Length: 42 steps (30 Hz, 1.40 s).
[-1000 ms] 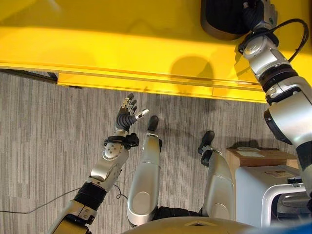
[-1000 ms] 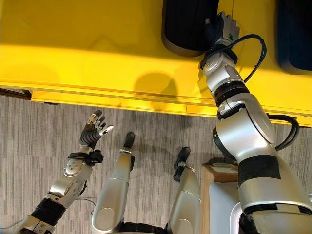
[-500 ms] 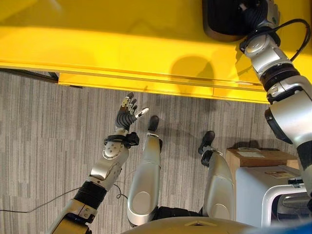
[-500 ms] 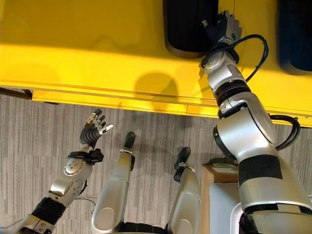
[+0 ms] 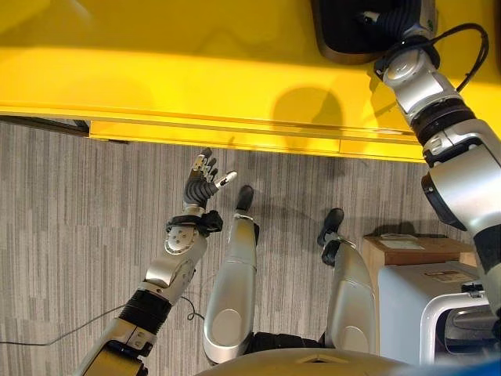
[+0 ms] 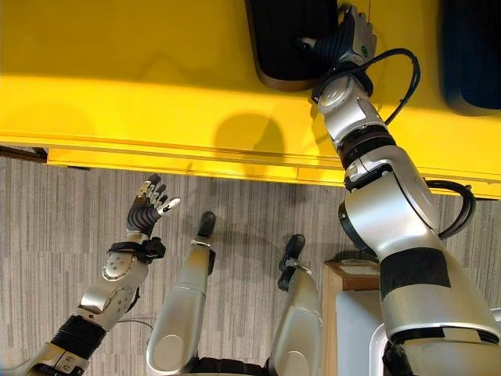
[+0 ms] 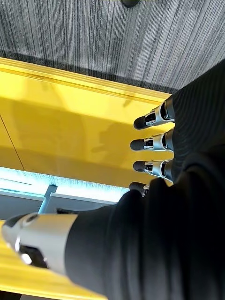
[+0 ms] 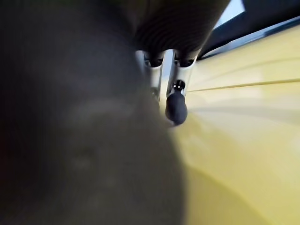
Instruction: Move parts from the plastic box to the shelf.
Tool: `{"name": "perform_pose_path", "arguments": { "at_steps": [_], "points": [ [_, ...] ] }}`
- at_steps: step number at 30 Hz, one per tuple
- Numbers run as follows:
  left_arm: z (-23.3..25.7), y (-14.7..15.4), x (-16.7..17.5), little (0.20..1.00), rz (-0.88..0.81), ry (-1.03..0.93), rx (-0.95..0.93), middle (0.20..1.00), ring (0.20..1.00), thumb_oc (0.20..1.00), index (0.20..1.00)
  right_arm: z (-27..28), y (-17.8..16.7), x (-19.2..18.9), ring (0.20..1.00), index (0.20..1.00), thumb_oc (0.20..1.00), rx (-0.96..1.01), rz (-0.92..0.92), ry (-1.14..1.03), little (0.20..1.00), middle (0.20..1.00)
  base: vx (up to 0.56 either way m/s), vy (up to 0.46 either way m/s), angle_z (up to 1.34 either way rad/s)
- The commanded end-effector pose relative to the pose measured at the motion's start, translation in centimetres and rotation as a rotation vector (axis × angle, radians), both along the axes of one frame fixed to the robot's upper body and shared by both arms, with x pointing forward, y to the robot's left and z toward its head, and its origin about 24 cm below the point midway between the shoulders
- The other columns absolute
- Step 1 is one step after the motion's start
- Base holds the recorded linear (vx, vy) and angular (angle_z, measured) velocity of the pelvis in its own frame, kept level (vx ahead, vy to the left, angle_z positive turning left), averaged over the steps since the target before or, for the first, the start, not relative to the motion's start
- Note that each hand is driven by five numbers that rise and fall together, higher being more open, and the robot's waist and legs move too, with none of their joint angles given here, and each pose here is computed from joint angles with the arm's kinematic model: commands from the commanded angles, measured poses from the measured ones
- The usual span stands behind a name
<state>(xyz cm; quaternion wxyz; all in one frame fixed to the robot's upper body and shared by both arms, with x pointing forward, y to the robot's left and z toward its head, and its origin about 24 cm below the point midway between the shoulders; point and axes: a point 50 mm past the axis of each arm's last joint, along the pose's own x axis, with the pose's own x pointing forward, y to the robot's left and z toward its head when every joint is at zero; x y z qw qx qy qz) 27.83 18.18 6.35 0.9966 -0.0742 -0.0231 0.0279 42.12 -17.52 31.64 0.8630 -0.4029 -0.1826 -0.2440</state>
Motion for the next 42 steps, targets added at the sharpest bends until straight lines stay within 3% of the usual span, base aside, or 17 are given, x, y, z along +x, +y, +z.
{"name": "perform_pose_path", "arguments": {
  "at_steps": [1, 12, 17, 25, 33, 42],
  "points": [
    [1.3, 0.5, -0.2, 1.0, 0.018, -0.078, -0.011, 1.0, 1.0, 1.0, 1.0, 2.1, 1.6, -0.5, 1.0, 1.0, 1.0, 0.018, 0.062, -0.101, 1.0, 1.0, 0.0, 0.0, 0.0],
    [0.7, 1.1, -0.3, 1.0, 0.061, -0.048, -0.026, 1.0, 1.0, 1.0, 1.0, 2.8, 4.1, -1.8, 1.0, 1.0, 1.0, 0.258, 0.263, -0.254, 1.0, 1.0, 0.0, 0.0, 0.0],
    [0.7, 1.2, -0.4, 1.0, 0.073, -0.043, -0.026, 1.0, 1.0, 1.0, 1.0, 2.9, 3.1, -2.4, 1.0, 1.0, 1.0, 0.35, 0.282, -0.318, 1.0, 1.0, 0.0, 0.0, 0.0],
    [-0.2, 1.1, -0.5, 1.0, 0.09, 0.002, -0.03, 1.0, 1.0, 1.0, 1.0, 0.3, 1.2, -3.5, 1.0, 1.0, 1.0, 0.72, 0.393, -0.401, 1.0, 1.0, 0.0, 0.0, -0.01],
    [-0.5, 1.2, -0.7, 1.0, 0.093, 0.018, -0.029, 1.0, 1.0, 1.0, 1.0, -1.1, 2.0, -3.0, 1.0, 1.0, 1.0, 0.765, 0.433, -0.333, 1.0, 1.0, 0.0, 0.0, 0.0],
    [-0.6, 1.5, -0.9, 1.0, 0.086, 0.023, -0.023, 1.0, 1.0, 1.0, 1.0, -1.6, 3.5, -1.9, 1.0, 1.0, 1.0, 0.687, 0.454, -0.21, 1.0, 1.0, 0.0, 0.0, 0.0]
  ]
}}
